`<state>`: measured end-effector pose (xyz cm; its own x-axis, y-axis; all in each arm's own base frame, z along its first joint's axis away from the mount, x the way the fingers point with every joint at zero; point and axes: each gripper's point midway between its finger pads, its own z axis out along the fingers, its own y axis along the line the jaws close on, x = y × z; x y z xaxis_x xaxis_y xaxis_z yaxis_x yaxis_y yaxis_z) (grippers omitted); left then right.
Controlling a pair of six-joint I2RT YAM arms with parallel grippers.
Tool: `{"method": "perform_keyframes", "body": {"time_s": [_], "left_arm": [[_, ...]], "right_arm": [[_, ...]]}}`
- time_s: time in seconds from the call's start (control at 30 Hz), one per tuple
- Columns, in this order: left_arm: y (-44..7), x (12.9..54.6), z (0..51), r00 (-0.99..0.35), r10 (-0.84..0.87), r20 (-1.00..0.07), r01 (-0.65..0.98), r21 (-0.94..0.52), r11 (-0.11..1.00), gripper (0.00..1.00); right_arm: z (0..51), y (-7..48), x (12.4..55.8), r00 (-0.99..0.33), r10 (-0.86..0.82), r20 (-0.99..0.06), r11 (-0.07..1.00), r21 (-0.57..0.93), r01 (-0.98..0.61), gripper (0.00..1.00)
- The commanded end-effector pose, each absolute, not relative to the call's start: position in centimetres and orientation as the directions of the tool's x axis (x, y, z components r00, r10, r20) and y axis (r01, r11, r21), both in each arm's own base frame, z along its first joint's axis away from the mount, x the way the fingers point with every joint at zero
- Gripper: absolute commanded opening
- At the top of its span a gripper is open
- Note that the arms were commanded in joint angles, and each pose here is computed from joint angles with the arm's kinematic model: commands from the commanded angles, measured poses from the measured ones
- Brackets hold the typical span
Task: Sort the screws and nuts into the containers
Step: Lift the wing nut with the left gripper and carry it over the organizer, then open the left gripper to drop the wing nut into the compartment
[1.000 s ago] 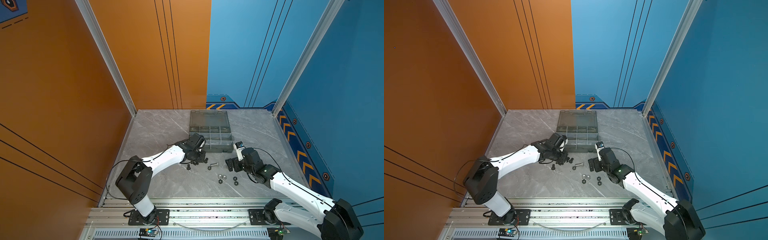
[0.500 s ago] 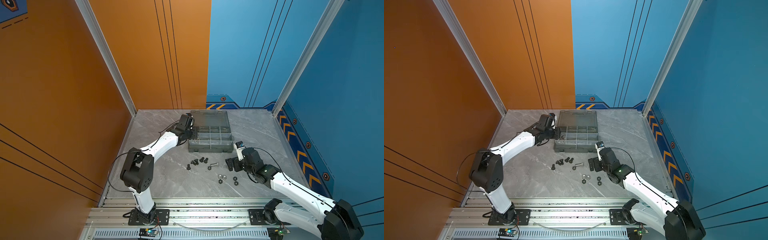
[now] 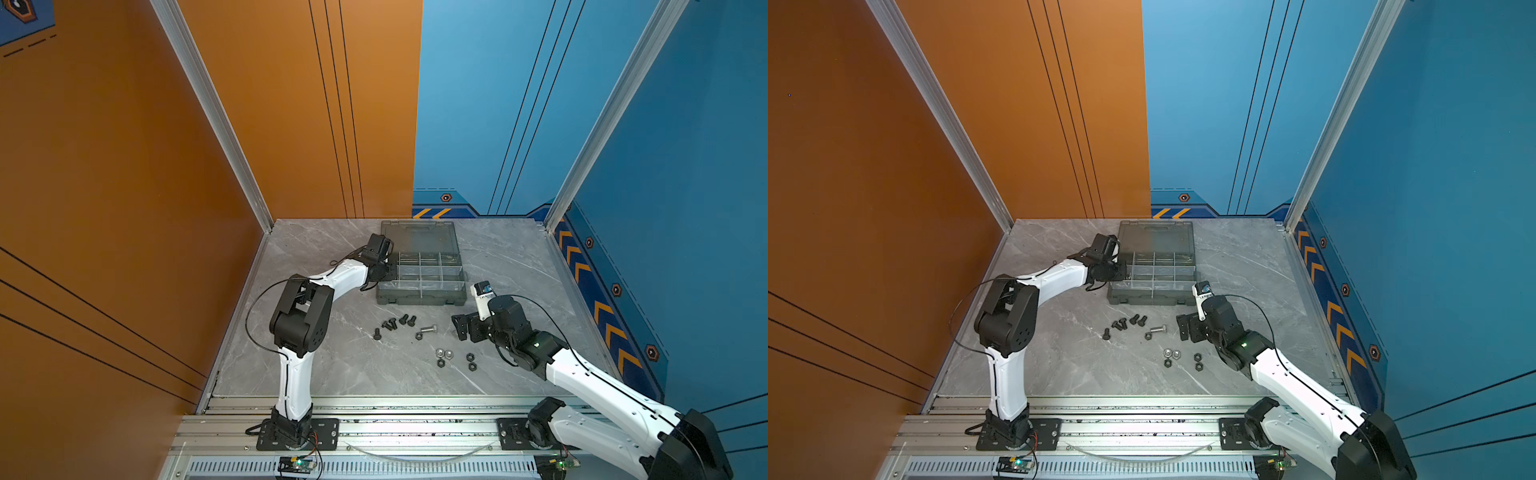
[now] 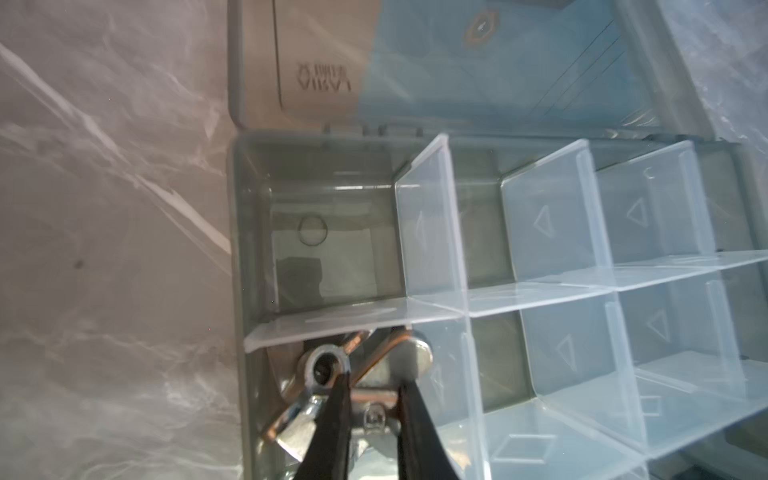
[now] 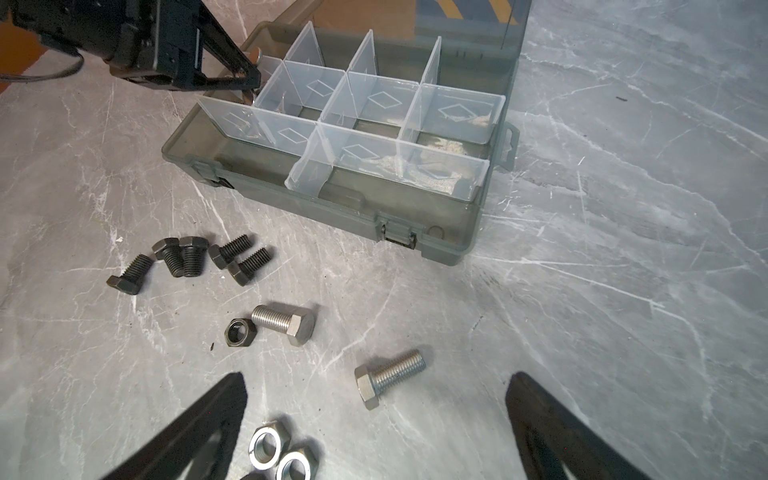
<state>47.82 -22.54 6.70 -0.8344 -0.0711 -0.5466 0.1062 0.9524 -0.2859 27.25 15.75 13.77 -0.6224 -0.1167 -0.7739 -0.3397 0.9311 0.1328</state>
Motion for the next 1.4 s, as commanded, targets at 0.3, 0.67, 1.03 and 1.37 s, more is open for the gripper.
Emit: {"method": "perform_keyframes", "body": {"time_s": [0.3, 0.67, 1.03, 1.37], "left_arm": [[-23.7, 49.0, 7.4, -0.83, -0.114, -0.546, 0.103, -0.351, 0.931, 0.0], [-24.1, 48.8, 6.6, -0.846, -0.115, -0.521, 0.099, -0.366, 0.925, 0.0], [-24.2, 48.7, 7.3, -0.846, -0.112, -0.521, 0.098, -0.359, 0.928, 0.24], [-24.2, 47.3, 10.7, -0.837, -0.086, -0.54, 0.12, -0.335, 0.934, 0.42]], "right_arm": [[13.6, 15.5, 27.0, -0.629, -0.109, -0.77, 0.937, 0.133, -0.324, 1.0], [13.7, 15.5, 27.1, -0.626, -0.113, -0.771, 0.937, 0.127, -0.325, 1.0], [13.5, 15.7, 27.2, -0.632, -0.119, -0.765, 0.936, 0.126, -0.328, 1.0], [13.2, 15.4, 27.2, -0.633, -0.127, -0.763, 0.939, 0.114, -0.325, 1.0]]}}
